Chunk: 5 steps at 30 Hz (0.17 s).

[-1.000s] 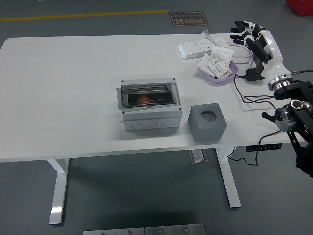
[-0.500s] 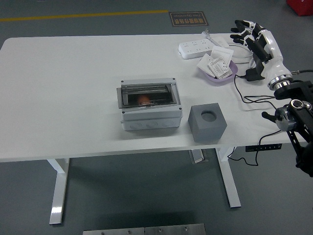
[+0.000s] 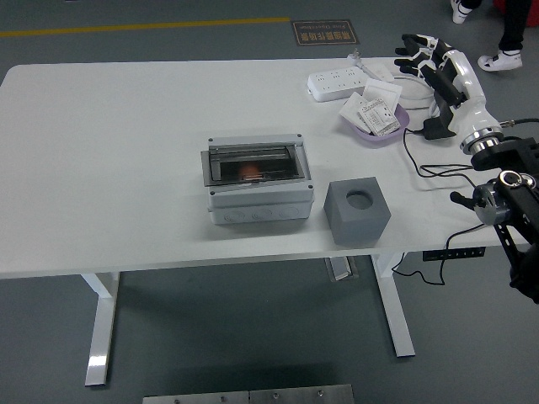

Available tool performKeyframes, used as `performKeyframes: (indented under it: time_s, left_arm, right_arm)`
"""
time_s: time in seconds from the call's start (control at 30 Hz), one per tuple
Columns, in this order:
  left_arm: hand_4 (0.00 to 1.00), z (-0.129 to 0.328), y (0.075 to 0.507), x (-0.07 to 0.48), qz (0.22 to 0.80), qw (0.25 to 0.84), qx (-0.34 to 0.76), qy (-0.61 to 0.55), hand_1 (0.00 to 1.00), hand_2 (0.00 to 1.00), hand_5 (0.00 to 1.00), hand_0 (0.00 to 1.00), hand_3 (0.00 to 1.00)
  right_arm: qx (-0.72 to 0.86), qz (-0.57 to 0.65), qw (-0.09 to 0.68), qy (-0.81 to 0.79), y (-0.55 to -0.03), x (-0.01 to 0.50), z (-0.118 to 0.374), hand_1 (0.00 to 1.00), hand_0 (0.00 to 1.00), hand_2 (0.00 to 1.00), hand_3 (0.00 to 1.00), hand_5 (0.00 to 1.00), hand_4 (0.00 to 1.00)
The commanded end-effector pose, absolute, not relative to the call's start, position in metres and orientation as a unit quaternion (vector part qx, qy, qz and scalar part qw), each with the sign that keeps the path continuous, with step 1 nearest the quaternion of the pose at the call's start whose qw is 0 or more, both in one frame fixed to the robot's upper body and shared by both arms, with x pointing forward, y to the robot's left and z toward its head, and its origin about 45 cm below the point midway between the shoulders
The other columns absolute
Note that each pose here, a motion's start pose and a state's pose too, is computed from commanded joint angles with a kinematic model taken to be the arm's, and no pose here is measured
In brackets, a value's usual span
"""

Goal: Fetch the battery,place it into the box,close the lid of the box

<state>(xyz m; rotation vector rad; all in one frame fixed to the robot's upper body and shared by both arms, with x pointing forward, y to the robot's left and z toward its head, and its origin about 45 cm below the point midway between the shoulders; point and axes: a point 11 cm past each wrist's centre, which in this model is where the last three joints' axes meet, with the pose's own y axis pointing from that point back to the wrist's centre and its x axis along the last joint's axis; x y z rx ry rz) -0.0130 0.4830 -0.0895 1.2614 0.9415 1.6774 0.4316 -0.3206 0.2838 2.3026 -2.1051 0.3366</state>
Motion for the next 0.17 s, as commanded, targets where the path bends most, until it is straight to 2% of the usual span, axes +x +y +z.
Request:
performKeyframes:
  time_s: [0.17]
  left_arm:
    - [0.523,-0.0896,0.4829,-0.0125,0.666,0.409,0.500,0.373,0.587,0.504,0.002,0.573,0.555]
  right_arm:
    - [0.734,0.109,0.003,-0.670,-0.3203,0.4318,0.2842,0.683,0.757,0.687,0.734,0.619,0.845]
